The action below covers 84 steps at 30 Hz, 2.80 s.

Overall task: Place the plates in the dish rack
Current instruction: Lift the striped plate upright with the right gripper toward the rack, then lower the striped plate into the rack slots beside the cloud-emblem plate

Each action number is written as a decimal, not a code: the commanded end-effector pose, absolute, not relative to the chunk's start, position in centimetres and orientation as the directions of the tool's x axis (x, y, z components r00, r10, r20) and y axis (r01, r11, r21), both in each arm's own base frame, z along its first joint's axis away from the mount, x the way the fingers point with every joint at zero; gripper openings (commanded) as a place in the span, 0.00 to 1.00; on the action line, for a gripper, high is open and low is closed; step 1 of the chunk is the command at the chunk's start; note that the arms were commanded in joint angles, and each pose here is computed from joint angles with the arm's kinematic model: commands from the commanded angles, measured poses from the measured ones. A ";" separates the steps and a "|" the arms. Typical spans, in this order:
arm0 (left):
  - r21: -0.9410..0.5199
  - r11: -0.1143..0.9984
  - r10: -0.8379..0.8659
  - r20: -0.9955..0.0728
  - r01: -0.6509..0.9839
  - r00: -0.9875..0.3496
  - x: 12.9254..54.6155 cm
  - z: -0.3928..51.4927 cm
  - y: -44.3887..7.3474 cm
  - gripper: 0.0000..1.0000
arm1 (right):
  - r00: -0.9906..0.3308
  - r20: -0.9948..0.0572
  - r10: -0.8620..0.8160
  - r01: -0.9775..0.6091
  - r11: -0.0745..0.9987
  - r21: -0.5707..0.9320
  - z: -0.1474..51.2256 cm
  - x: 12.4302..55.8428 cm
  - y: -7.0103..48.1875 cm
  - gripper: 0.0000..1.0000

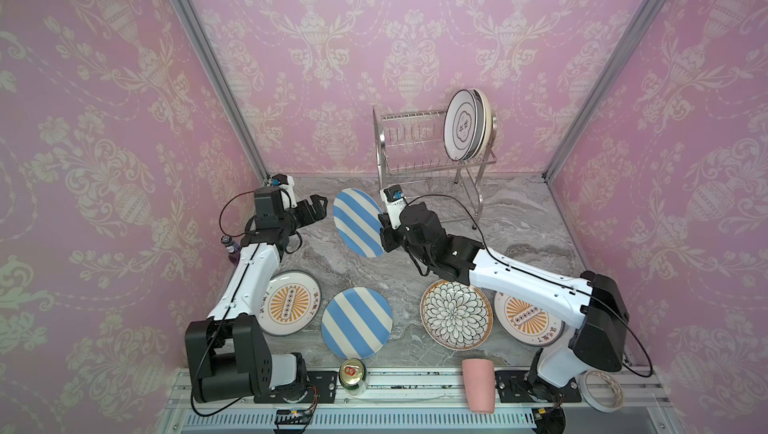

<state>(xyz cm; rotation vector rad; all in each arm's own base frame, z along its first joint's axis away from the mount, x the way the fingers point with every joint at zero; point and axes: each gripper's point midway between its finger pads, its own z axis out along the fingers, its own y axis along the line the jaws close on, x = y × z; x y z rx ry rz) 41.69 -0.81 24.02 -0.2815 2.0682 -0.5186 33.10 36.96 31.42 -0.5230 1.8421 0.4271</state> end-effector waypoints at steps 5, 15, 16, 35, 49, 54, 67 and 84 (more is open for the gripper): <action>-0.484 0.870 -0.381 -0.783 0.097 -0.491 40.5 28.6 -2.5 0.99 | -0.234 -0.947 -0.218 -0.539 0.840 -0.060 36.2 30.0 32.0 0.00; -0.534 0.802 -0.353 -0.785 0.266 -0.509 40.5 30.3 -7.2 0.99 | -0.109 -0.984 -0.143 -0.373 0.923 -0.093 44.0 27.6 23.2 0.00; -0.524 0.807 -0.341 -0.789 0.272 -0.511 40.6 30.3 -7.6 0.99 | -0.097 -0.986 -0.134 -0.360 0.928 -0.091 44.7 27.3 22.6 0.00; -0.493 0.761 -0.201 -0.796 0.420 -0.571 39.0 27.9 -14.4 0.99 | 0.130 -0.983 -0.130 0.030 0.991 -0.128 56.5 33.2 16.6 0.00; -0.504 0.734 -0.172 -0.786 0.455 -0.594 37.1 27.3 -15.5 0.99 | 0.039 -0.994 -0.106 0.101 0.990 -0.102 53.9 44.1 15.7 0.00; -0.477 0.757 -0.143 -0.787 0.446 -0.600 36.6 26.8 -15.1 0.99 | 0.010 -0.990 -0.138 0.123 0.983 -0.136 52.7 47.0 16.5 0.00; -0.446 0.792 -0.124 -0.786 0.417 -0.606 36.1 25.9 -14.3 0.99 | -0.014 -0.981 -0.194 0.191 0.962 -0.193 51.1 50.3 16.7 0.00; -0.427 0.805 -0.110 -0.789 0.411 -0.605 36.3 25.5 -14.0 0.99 | -0.052 -0.988 -0.145 0.189 0.970 -0.153 48.5 51.7 15.2 0.00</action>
